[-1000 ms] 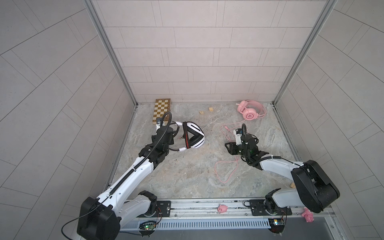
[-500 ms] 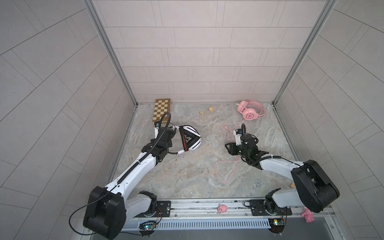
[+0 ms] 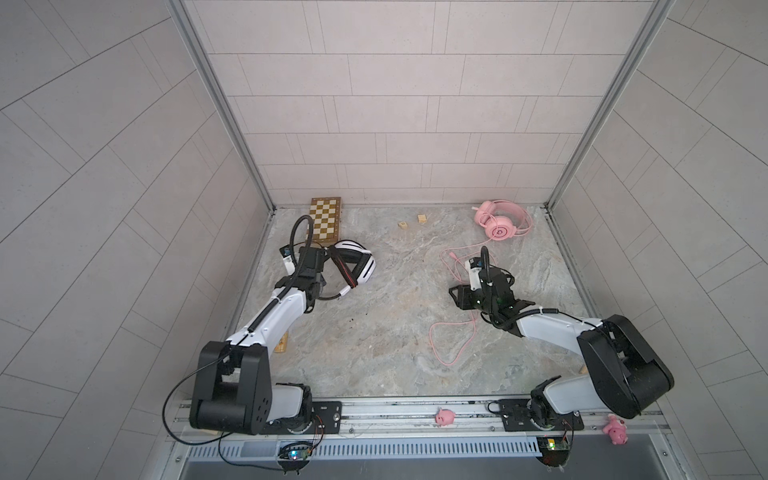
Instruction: Wrap the headphones
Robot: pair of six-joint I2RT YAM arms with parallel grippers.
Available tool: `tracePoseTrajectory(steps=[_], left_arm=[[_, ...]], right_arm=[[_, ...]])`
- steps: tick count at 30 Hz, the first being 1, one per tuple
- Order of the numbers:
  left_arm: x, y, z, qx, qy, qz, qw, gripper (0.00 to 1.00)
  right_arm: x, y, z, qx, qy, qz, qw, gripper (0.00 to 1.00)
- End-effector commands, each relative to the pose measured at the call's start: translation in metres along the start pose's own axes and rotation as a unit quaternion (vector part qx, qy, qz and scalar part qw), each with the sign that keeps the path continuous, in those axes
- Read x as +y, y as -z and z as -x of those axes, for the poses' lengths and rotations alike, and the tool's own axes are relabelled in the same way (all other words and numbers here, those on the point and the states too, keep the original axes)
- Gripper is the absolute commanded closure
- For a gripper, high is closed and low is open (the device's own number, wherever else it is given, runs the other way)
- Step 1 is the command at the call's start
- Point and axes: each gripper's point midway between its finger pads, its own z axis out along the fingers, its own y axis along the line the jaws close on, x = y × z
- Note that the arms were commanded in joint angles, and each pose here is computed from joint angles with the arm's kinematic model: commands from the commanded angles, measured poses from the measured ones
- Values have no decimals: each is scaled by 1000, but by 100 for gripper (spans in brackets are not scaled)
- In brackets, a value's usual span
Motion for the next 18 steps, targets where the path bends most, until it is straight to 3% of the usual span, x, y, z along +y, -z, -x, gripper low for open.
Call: tracePoseTrajectory(steps=[1,11,18], left_arm=[[5,-2,19,-10,90,4,996,100],[46,-16,6,10,126,96,987,100],[52,-24,-1,72,98,149,981,100]], right_arm=[[4,-2,4,0,-3,4,1000,52],[4,-2,4,1,-3,4,1000,52],[4,-2,4,2,-3,2,1000,52]])
